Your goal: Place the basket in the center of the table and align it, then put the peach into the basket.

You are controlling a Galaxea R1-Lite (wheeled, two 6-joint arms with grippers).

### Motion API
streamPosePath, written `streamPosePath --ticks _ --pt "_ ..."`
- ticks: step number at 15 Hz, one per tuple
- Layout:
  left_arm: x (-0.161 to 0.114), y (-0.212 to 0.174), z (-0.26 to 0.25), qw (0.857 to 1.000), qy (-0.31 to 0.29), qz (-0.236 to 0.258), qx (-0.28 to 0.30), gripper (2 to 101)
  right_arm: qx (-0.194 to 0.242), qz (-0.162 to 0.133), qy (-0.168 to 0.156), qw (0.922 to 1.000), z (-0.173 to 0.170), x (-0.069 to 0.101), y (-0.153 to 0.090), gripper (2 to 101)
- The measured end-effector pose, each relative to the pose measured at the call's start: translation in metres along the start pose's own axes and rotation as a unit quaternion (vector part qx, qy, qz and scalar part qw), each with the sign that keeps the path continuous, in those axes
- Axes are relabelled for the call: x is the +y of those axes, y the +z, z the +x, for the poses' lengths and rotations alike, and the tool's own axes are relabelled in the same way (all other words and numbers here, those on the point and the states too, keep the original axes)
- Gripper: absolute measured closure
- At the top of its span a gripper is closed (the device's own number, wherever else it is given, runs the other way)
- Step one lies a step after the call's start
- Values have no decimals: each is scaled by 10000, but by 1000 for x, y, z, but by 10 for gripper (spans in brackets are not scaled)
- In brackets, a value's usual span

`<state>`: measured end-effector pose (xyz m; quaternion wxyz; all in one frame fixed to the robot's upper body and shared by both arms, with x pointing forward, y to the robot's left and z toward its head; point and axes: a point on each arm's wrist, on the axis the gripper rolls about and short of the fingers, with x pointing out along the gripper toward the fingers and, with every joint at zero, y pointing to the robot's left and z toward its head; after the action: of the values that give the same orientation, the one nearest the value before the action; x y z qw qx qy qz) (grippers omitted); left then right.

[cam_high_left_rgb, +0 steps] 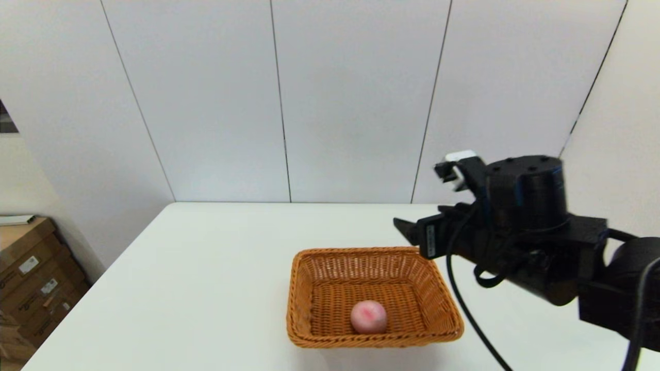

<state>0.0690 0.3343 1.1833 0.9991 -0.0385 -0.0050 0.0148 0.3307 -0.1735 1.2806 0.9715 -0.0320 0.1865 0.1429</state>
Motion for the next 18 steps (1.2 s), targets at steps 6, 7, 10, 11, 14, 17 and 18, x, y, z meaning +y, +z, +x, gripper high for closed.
streamPosePath --ticks 6,7,10,11,14,17,18 --pt "0 0 0 10000 -2 -5 0 54 -1223 -290 -423 9912 -97 -49 27 107" --pt "0 0 0 10000 0 -7 0 54 -1314 -436 -457 9893 -114 -53 20 100" --pt "0 0 0 10000 2 -12 0 54 -1457 -781 -666 9840 -160 -69 -6 82" --pt "0 0 0 10000 4 -22 1 54 -1465 -796 -830 9825 -173 -76 -15 78" --pt "0 0 0 10000 6 -27 -1 54 -1326 -700 -1524 9769 -208 -93 -49 67" --pt "0 0 0 10000 7 -29 -1 54 -1263 -522 -2182 9663 -240 -96 -84 60" --pt "0 0 0 10000 6 -27 -1 54 -1269 -430 -2432 9607 -249 -95 -95 58"
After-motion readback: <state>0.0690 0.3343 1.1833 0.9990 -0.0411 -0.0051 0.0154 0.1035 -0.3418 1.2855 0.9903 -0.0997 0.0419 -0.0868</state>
